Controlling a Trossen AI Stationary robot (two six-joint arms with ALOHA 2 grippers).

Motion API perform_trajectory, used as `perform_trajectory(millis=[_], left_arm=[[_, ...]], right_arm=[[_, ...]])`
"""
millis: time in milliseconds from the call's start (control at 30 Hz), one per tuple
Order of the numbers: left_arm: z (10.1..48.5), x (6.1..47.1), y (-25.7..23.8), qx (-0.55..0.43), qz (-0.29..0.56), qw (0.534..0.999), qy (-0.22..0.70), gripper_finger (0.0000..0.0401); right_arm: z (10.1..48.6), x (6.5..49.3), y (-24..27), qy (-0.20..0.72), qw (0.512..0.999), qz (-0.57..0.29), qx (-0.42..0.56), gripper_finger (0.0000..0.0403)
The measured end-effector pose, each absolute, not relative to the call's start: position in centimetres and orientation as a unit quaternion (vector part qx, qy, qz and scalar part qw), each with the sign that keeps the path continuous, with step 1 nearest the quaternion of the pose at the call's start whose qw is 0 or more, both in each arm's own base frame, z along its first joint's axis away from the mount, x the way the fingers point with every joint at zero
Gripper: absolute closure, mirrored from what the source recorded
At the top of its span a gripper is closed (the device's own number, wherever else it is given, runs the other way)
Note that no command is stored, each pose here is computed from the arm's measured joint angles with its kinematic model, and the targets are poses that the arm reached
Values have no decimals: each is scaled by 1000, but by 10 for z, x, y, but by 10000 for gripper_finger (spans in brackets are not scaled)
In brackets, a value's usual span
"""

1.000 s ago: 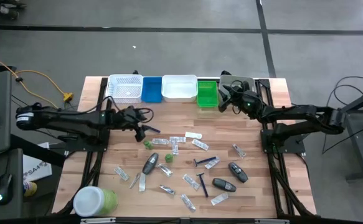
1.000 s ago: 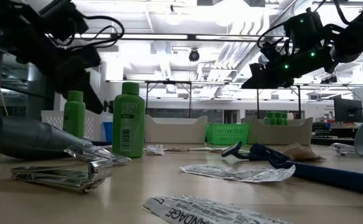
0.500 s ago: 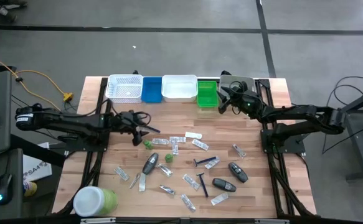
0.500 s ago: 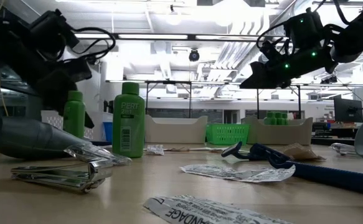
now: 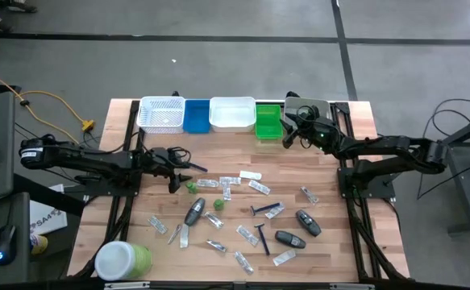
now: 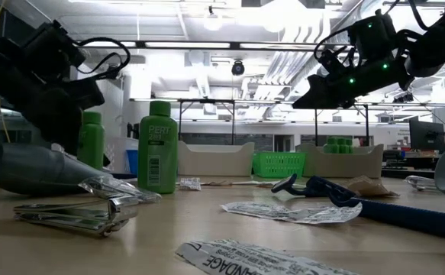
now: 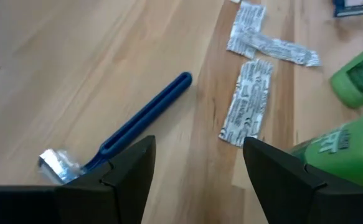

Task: Pick & Place Travel size toiletries
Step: Put the shampoo into the gray bin

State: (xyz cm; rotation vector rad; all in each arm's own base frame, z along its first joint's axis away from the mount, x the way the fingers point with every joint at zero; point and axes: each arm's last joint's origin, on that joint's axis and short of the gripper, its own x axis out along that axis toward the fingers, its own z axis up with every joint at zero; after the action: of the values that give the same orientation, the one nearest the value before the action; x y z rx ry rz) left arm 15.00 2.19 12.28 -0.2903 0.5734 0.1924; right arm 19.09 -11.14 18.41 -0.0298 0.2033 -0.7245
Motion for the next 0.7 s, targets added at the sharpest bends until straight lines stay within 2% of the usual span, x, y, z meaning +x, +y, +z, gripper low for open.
perform_trajectory(millis=[533, 700], left_arm=[[112, 142, 16, -149, 16, 958, 244, 160], [107, 139, 17, -134, 32, 953, 270, 160]], right_arm=[[184, 194, -108, 99, 955, -278, -17, 261], [184, 194, -108, 99, 956, -277, -17, 261]])
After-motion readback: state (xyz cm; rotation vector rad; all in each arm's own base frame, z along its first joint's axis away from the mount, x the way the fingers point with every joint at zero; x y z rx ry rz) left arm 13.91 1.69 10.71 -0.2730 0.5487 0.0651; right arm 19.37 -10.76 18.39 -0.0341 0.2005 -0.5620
